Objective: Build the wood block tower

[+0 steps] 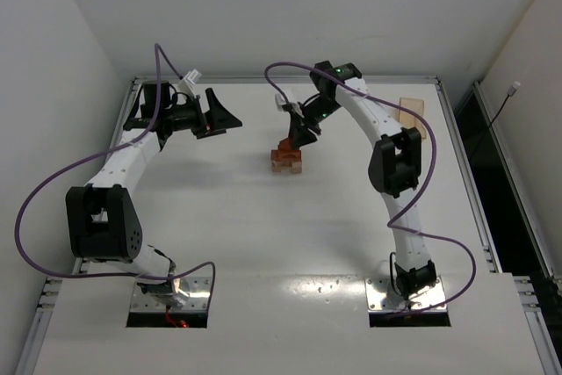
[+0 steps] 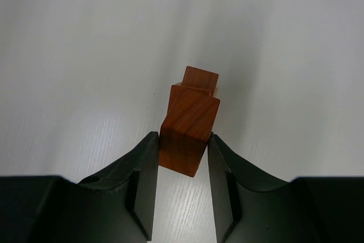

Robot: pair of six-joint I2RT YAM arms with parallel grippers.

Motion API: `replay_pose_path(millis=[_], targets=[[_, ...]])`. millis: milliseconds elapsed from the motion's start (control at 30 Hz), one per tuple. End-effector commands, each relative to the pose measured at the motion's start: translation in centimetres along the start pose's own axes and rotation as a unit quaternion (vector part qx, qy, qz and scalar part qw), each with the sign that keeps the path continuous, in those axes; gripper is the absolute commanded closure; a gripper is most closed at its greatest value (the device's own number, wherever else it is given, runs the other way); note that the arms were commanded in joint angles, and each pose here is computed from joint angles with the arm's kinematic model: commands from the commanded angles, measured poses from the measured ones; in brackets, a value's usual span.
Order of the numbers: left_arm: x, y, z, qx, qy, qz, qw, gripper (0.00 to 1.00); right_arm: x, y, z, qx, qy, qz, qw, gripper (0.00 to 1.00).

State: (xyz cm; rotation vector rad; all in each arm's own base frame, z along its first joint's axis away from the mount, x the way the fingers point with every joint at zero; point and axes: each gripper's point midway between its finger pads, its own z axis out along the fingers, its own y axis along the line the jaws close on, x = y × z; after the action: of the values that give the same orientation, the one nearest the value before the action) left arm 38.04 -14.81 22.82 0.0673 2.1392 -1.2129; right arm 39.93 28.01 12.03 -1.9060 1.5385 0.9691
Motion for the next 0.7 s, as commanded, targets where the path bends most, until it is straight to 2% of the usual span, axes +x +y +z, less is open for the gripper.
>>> replay_pose_path(millis=[0, 200, 400, 667], targets=[[-0.24, -0.23, 0.27, 0.007, -0.002, 0.01, 1.0, 0.0, -1.99, -0.34, -0.06, 0.003, -0.027, -0.024, 0.999, 0.83], [-0.24, -0.23, 0.27, 0.007, -0.002, 0.01, 1.0, 0.0, -1.98, 0.16, 0.41, -0.006, -0.026, -0.02, 0.999, 0.83], [-0.24, -0.23, 0.27, 0.007, -0.002, 0.01, 1.0, 0.0, -1.91, 0.26, 0.68, -0.007, -0.017, -0.023, 1.0, 0.73], [0.06, -0.02, 0.31, 0.006, 0.0, 0.006, 1.0, 0.0, -1.96, 0.07, 0.69, -0.004, -0.017, -0.026, 0.999, 0.72]])
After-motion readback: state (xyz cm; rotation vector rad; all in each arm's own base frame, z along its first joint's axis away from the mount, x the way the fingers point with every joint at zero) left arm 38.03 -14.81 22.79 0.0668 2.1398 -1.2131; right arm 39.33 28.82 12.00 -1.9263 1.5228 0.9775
